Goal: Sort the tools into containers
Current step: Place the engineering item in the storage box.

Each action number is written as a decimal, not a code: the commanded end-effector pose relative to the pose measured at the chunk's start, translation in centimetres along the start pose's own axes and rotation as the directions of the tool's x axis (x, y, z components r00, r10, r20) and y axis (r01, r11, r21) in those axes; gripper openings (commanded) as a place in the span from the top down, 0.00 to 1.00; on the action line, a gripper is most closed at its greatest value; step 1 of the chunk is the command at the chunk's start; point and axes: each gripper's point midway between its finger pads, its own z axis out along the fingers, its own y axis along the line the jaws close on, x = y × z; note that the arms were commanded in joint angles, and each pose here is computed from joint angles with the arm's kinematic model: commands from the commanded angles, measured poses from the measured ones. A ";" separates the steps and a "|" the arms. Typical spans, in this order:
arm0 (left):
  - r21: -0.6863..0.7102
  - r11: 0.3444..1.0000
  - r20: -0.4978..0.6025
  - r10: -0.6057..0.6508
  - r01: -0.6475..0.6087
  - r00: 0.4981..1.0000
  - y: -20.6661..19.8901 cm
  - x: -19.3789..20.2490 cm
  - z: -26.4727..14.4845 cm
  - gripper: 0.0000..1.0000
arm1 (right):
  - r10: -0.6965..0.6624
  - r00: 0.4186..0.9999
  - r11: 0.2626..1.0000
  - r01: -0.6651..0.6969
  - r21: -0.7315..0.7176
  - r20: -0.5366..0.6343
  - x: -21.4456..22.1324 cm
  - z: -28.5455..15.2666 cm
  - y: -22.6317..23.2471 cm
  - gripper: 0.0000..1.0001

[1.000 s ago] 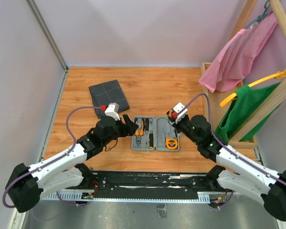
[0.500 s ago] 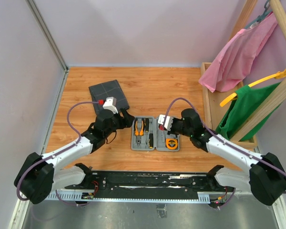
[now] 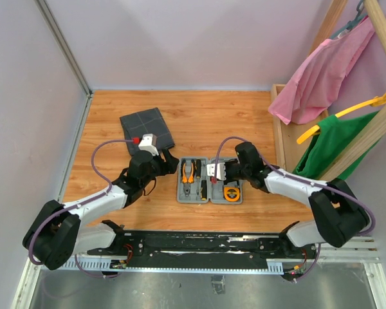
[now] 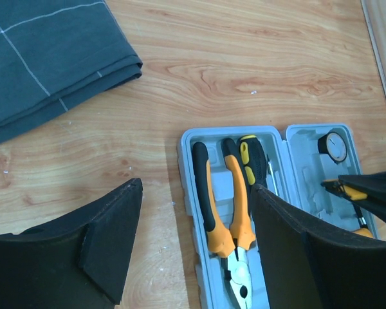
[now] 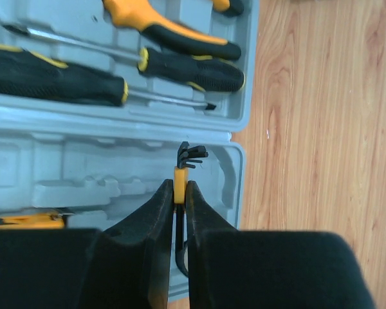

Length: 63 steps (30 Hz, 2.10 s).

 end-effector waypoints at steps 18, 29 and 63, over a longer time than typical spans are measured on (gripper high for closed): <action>-0.021 1.000 0.055 0.019 -0.018 0.998 0.6 -1.1 0.3 0.28 | -0.232 0.973 0.973 0.232 0.005 -0.012 4.0 3.0 -4.0 0.92; -0.020 1.000 0.055 0.022 -0.020 0.998 0.6 -1.1 0.3 0.28 | -0.276 0.959 0.961 0.274 -0.036 -0.065 5.7 3.5 -3.9 0.81; -0.014 1.000 0.038 0.017 -0.016 0.999 0.4 -0.7 0.6 0.28 | -0.015 1.000 0.998 0.013 -0.067 -0.019 0.9 -1.3 -2.9 0.62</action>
